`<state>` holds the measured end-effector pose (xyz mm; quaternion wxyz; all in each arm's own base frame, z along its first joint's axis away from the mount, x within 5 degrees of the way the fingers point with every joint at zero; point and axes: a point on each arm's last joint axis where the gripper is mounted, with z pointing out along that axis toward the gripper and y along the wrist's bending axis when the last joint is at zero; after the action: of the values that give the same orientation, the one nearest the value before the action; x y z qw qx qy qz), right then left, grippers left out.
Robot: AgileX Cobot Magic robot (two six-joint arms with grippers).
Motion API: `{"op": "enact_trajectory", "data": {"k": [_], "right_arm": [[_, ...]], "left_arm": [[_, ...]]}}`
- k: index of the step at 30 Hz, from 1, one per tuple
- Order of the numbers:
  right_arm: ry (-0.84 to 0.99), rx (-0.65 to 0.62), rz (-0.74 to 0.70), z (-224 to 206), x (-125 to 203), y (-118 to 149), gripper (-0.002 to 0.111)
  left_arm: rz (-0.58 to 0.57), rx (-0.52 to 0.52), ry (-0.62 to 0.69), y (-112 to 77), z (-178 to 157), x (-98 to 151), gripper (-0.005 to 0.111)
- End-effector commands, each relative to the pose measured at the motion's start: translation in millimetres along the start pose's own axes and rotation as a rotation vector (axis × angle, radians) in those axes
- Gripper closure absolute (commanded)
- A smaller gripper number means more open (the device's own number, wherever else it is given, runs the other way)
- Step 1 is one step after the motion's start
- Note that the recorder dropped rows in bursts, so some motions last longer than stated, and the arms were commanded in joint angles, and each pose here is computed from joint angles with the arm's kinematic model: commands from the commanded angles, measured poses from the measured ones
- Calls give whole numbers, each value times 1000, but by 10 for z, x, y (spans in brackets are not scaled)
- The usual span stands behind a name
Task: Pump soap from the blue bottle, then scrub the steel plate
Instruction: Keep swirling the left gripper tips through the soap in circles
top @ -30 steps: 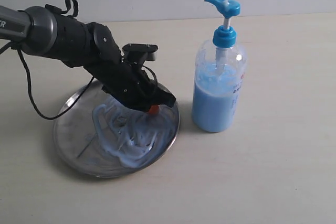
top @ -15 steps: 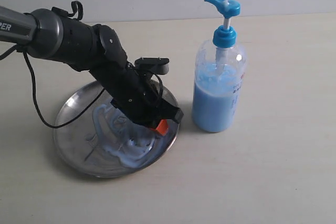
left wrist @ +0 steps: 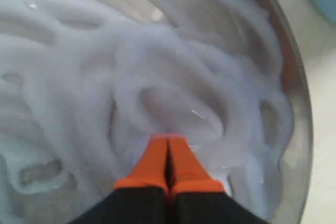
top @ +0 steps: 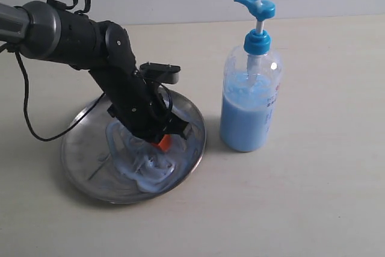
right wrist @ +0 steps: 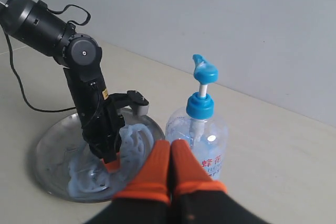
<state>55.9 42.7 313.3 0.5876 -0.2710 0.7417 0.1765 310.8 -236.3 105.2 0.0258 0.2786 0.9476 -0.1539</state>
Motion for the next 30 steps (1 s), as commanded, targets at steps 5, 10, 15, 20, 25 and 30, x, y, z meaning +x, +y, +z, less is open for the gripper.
{"op": "enact_trajectory", "data": {"k": [5, 10, 15, 20, 25, 30], "right_arm": [[-16, 2, 4, -1, -2, -1, 108], [-16, 2, 4, -1, -2, -1, 108], [-16, 2, 4, -1, -2, -1, 108], [-16, 2, 4, -1, -2, -1, 108], [-16, 1, 6, -1, -2, 0, 108], [-16, 1, 6, -1, -2, 0, 108]], "left_arm": [[-71, -73, -169, 128, 110, -127, 107], [-143, -33, -227, 102, 101, -180, 107], [-114, -12, -161, 55, 123, -122, 107], [-48, 14, -84, -48, 152, -50, 107], [14, 35, 24, -94, 161, 50, 107], [19, 18, -12, -78, 162, 18, 107]]}}
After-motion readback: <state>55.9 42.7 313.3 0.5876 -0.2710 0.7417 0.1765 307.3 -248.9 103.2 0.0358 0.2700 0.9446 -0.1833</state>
